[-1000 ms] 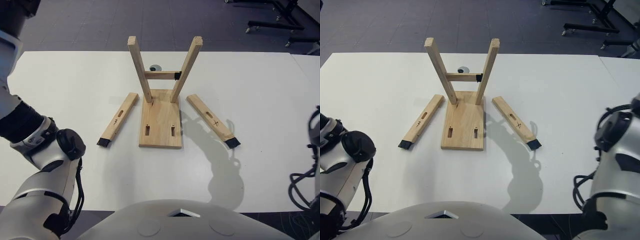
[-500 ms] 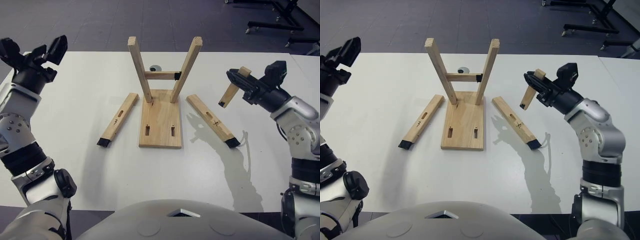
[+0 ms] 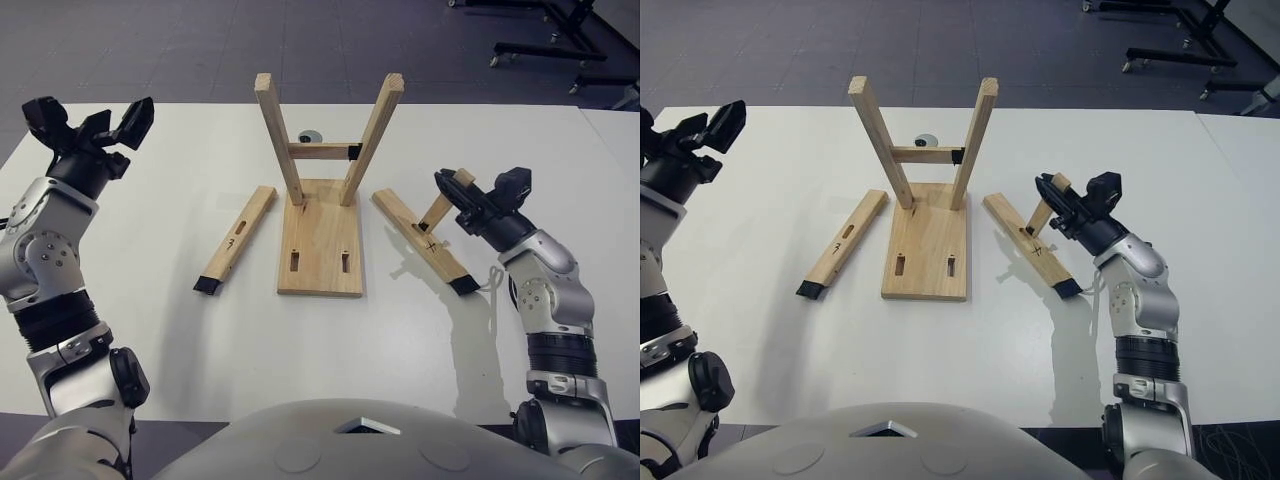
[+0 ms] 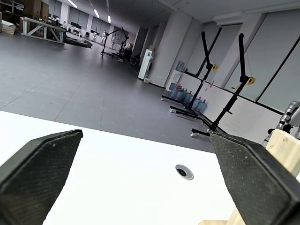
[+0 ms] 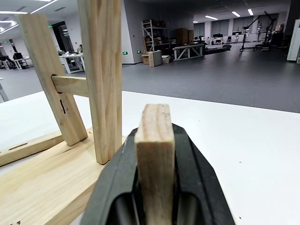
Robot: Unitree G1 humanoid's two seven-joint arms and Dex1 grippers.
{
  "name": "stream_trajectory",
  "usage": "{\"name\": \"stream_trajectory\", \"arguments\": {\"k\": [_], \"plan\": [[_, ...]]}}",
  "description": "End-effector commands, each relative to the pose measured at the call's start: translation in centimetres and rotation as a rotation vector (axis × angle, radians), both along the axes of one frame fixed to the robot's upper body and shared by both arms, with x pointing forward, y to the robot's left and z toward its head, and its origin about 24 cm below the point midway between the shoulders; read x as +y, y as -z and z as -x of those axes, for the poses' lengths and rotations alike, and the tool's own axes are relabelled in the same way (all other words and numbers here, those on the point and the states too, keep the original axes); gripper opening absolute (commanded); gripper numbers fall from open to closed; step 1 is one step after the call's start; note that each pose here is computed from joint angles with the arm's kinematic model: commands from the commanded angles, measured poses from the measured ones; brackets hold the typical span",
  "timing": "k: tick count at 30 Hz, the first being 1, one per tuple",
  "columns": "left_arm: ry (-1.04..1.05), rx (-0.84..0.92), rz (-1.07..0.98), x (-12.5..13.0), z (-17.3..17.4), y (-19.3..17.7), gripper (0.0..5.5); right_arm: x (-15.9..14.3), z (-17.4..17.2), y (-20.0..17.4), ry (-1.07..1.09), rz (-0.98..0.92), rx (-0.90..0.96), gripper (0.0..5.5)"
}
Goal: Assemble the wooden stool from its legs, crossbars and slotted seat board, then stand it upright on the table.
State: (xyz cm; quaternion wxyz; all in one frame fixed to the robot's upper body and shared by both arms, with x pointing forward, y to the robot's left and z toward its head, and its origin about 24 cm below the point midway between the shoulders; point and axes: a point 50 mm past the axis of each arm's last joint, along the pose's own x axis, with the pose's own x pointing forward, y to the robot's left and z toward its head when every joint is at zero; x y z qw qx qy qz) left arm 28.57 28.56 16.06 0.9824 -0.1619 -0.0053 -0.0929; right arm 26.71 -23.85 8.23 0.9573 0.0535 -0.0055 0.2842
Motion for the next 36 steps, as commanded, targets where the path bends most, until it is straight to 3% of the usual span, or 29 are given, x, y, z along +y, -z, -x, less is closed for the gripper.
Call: {"name": "stream_trajectory", "arguments": {"k": [1, 10, 36], "plan": [[0.004, 0.014, -0.012, -0.1, 0.2, 0.5, 4.99, -0.4, -0.7, -0.5, -0.010, -0.047, -0.004, 0.39], [0.006, 0.017, -0.011, -0.4, 0.3, 0.8, 4.99, -0.5, -1.2, -1.9, -0.017, -0.077, -0.012, 0.39], [0.007, 0.022, -0.015, -0.7, 0.4, 0.9, 4.99, -0.5, -0.2, 0.2, 0.048, -0.114, 0.058, 0.39]]}}
